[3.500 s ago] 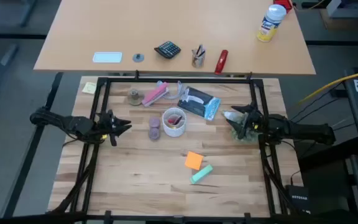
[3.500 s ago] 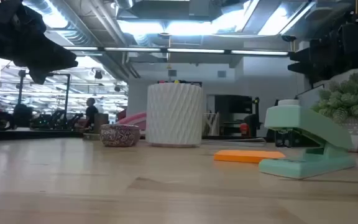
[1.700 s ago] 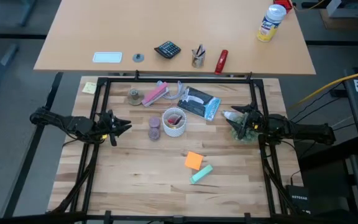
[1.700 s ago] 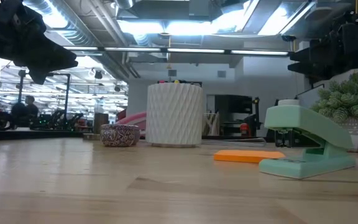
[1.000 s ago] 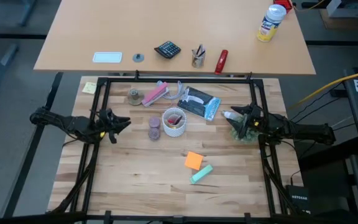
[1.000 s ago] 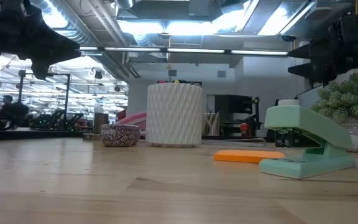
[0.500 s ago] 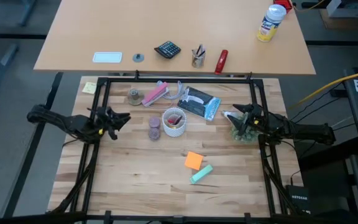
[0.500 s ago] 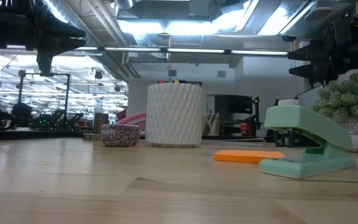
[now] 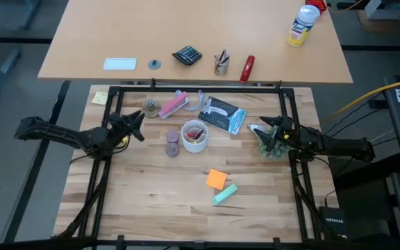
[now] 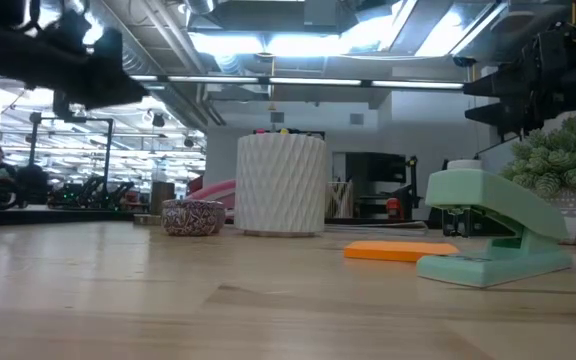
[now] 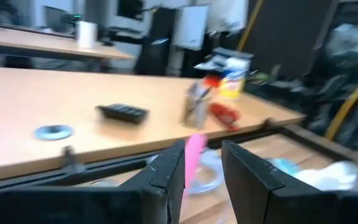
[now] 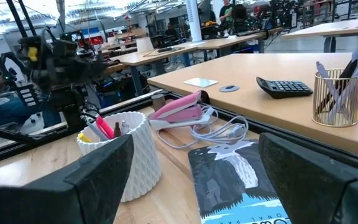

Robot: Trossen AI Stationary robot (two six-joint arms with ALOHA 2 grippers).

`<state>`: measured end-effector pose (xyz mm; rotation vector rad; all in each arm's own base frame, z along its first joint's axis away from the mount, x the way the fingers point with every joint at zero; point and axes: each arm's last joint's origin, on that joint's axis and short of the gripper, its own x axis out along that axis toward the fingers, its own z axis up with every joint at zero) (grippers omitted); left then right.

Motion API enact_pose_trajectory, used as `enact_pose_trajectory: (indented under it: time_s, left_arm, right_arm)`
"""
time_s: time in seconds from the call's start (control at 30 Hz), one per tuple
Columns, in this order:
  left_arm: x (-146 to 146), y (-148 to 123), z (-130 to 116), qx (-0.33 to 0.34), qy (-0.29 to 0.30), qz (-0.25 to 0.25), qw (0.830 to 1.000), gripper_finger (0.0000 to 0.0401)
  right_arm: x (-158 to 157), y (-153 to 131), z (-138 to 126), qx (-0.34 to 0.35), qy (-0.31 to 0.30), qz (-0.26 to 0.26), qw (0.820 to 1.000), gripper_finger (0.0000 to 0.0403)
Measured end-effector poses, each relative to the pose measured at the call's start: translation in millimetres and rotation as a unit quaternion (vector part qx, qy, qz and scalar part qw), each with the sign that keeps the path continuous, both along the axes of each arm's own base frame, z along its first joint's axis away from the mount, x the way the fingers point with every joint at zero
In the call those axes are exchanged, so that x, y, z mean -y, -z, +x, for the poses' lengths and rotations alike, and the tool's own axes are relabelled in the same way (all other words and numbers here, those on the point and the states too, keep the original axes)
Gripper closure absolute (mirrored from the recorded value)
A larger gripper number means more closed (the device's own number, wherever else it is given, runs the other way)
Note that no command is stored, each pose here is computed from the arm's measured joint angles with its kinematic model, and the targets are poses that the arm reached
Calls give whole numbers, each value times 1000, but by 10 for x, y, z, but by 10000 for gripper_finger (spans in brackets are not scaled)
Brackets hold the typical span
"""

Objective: Screw lightbulb
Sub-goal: Move the lamp to the center of the table

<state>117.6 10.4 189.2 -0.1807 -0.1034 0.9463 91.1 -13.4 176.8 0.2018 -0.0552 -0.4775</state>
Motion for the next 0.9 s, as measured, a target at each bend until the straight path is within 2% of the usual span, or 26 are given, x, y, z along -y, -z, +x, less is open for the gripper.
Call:
enact_pose_trajectory:
  time_s: [0.27,0.47,0.57,0.67,0.8,0.9]
  left_arm:
    - [-173,287,-24,-67,-81,-55,993,303]
    - [-260,417,-23,-91,-72,-107,987,300]
    - [-301,456,-15,-95,-68,-130,985,278]
    - [-342,487,-14,-104,-75,-140,982,239]
    - [-390,513,-21,-122,-91,-140,978,192]
    - [-425,528,-28,-149,-100,-131,975,171]
  right_arm:
    - [0,0,0,-1,0,-1,1000,52]
    - [0,-1,0,-1,0,-1,1000,52]
    - [0,-1,0,-1,0,-1,1000,52]
    - [0,-1,0,-1,0,-1,1000,52]
    - [0,-1,0,-1,0,-1,1000,52]
    - [0,-1,0,-3,0,-5,1000,52]
